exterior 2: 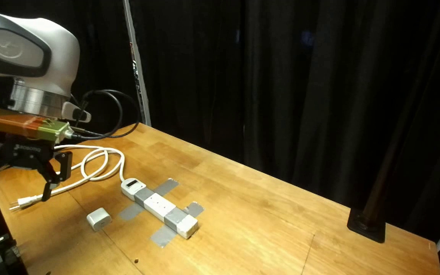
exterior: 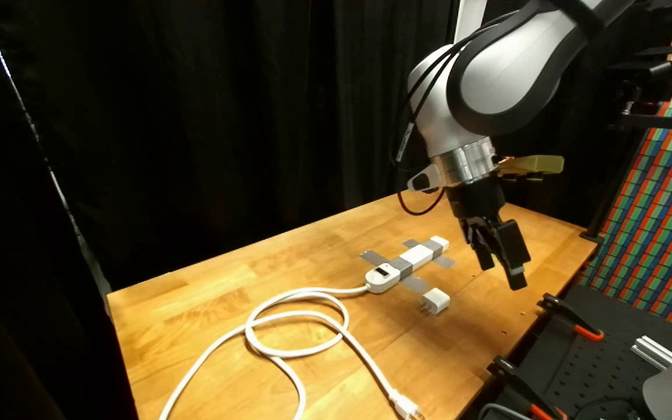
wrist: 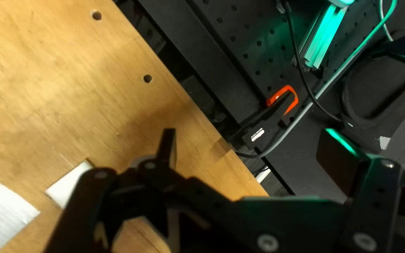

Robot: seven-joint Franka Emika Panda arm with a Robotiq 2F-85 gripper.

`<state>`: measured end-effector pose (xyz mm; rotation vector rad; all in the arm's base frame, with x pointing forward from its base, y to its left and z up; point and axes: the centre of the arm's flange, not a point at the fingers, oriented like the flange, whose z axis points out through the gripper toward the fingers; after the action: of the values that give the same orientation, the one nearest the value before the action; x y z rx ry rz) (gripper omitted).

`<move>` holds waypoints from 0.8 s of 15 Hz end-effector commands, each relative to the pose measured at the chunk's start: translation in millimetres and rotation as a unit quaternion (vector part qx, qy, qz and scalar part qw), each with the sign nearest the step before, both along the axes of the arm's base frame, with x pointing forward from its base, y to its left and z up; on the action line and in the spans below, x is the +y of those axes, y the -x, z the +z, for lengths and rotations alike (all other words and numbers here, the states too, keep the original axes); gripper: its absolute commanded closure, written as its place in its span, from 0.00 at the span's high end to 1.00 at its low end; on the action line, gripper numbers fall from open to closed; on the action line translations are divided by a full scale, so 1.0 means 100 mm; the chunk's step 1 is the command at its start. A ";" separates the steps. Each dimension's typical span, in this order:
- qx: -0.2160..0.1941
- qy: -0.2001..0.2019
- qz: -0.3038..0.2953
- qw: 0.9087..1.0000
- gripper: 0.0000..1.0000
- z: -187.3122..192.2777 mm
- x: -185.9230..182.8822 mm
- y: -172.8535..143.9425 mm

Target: Put the charger head on a slot on the extension cord

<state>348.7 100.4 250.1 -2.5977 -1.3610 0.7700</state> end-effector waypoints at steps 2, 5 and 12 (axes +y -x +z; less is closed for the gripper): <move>0.027 -0.049 0.115 0.992 1.00 -0.23 0.20 -0.43; 0.055 -0.087 0.178 0.979 1.00 -0.24 0.35 -0.46; 0.059 -0.095 0.191 0.975 1.00 -0.31 0.39 -0.37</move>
<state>385.5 139.8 219.0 -2.1372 -1.8241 0.7781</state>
